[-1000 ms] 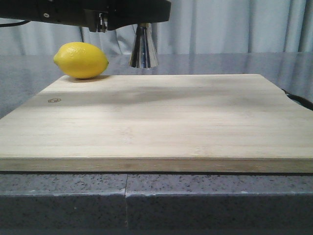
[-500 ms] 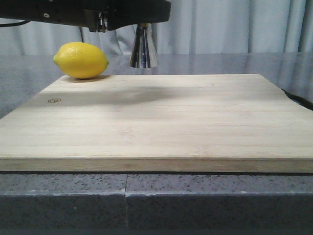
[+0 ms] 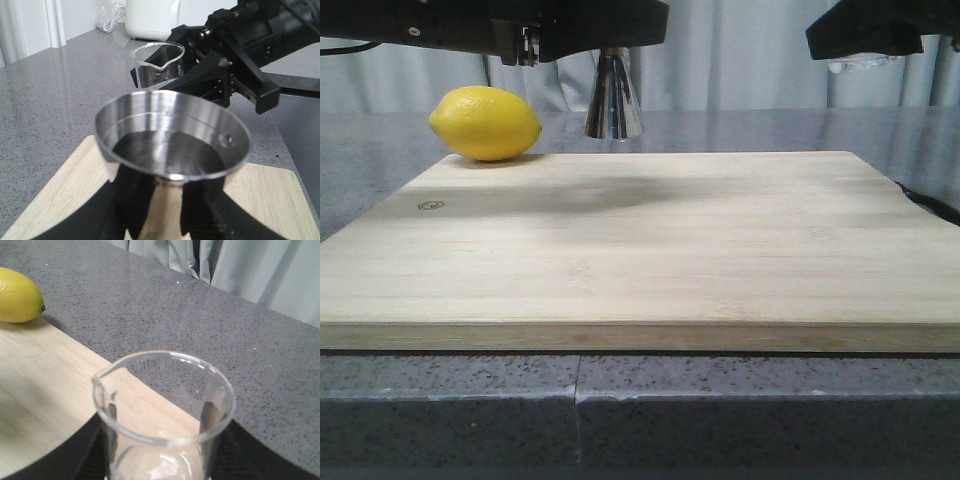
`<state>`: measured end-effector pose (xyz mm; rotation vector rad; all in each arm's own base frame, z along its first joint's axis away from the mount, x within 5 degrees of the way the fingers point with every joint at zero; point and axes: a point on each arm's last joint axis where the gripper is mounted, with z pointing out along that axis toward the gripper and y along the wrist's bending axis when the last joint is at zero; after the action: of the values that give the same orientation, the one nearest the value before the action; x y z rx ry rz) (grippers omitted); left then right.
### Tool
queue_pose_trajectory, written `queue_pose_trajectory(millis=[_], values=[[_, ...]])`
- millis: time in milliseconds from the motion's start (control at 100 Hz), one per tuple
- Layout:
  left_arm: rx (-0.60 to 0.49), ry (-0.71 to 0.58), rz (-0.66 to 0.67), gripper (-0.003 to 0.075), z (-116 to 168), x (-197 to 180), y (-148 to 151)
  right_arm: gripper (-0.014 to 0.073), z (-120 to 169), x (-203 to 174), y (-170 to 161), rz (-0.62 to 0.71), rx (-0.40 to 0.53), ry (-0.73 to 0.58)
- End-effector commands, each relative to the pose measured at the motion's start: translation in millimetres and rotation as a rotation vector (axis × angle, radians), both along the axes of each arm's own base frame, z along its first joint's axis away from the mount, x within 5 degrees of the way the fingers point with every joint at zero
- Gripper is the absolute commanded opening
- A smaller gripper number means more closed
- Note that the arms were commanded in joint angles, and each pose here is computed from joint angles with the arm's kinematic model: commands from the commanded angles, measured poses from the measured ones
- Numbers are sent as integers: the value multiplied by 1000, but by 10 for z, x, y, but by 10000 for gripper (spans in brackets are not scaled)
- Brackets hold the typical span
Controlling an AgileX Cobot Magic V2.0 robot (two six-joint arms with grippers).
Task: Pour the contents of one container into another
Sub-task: 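Lower the glass beaker onto the board with the right gripper and release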
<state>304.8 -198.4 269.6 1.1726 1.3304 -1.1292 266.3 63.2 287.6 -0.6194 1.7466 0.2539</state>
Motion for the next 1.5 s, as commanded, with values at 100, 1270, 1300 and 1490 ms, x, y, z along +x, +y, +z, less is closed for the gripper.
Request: queue_pose_trajectory(millis=[100,1270,1300,1490], values=[[-157,-44,-44,220,375,-99,-8,288,16,78,1,97,53,-48],[-157,-44,-44,220,375,-99,-8,488,-541,413,47,132,50,34],[-157,-44,-44,220,375,-99,-8,507,-536,411,45,128,56,38],[-157,-44,-44,220,375,-99,-8,533,-431,342,0,61,81,102]])
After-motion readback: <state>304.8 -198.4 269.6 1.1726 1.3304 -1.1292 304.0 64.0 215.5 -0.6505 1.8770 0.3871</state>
